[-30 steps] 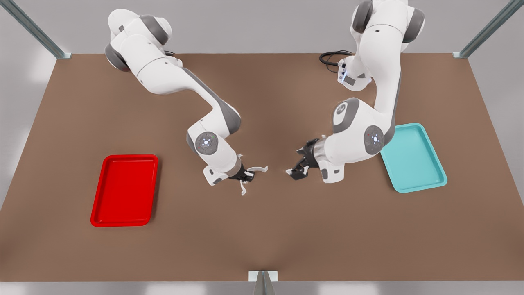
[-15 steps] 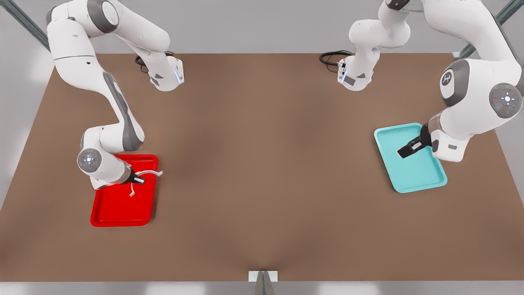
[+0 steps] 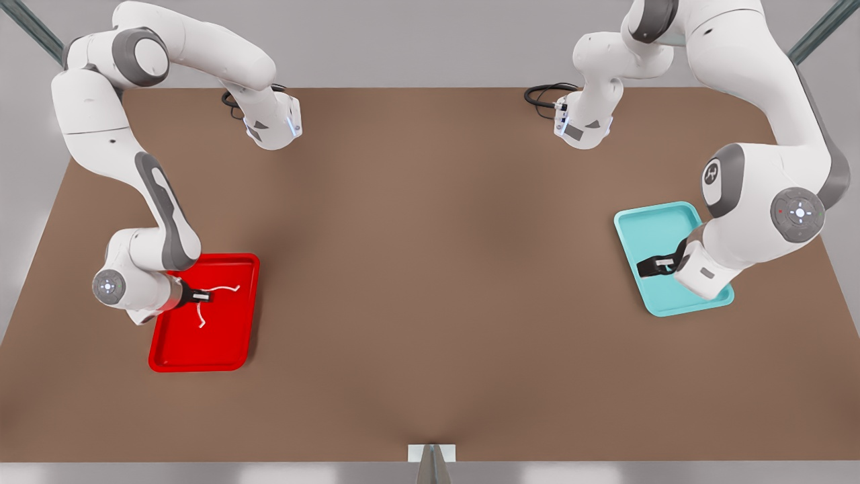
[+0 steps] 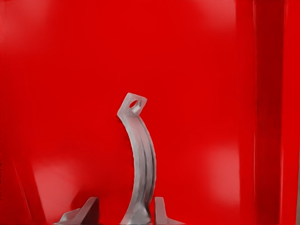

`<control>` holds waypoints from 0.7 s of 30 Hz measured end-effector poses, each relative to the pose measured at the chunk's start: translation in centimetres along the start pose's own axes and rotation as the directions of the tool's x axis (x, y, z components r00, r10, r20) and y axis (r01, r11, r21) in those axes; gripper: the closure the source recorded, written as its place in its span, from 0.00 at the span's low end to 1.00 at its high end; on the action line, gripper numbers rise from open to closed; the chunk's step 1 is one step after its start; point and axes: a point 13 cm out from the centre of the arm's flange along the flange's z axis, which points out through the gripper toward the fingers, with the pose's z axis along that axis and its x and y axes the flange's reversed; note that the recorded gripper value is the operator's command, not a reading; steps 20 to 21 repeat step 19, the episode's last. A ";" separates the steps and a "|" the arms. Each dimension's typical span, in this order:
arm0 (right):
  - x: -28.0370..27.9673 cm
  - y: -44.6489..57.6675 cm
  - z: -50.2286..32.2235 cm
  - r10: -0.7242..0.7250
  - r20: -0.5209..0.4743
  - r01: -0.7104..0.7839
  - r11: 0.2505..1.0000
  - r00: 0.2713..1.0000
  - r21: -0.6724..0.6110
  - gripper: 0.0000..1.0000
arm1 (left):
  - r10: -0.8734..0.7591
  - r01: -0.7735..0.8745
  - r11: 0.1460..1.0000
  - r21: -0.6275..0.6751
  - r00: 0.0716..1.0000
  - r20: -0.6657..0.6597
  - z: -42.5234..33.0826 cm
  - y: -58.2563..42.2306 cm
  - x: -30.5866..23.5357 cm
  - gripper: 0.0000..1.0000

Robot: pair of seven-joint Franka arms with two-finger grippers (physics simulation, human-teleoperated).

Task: Take the drainage pipe clamp from the left arm, pass it to the right arm, and place it in the plate on the right side

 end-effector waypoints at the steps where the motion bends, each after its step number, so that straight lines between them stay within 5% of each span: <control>1: -0.1 0.7 -0.5 -0.025 0.006 0.025 1.000 1.000 0.004 0.00 | 0.018 -0.018 1.000 0.001 1.000 0.003 0.0 0.0 -0.1 0.00; 6: -5.6 10.3 -18.6 -0.214 0.232 0.198 0.976 0.949 0.091 0.00 | 0.093 -0.093 0.996 0.009 0.996 0.016 -0.3 -0.3 -0.3 0.00; 10: -2.8 17.3 -32.5 -0.302 0.326 0.267 0.952 0.896 0.147 0.00 | 0.137 -0.137 0.991 0.013 0.990 0.020 -0.4 -0.3 -0.4 0.00; 16: 6.4 14.1 -36.2 -0.184 0.237 0.130 0.965 0.954 0.227 0.00 | 0.189 -0.190 0.982 0.013 0.982 0.019 -0.4 -0.4 -0.4 0.00; 21: 7.7 14.6 -34.3 -0.166 0.197 0.134 0.976 0.966 0.169 0.00 | 0.211 -0.212 0.977 0.013 0.977 0.020 -0.4 -0.6 -0.3 0.00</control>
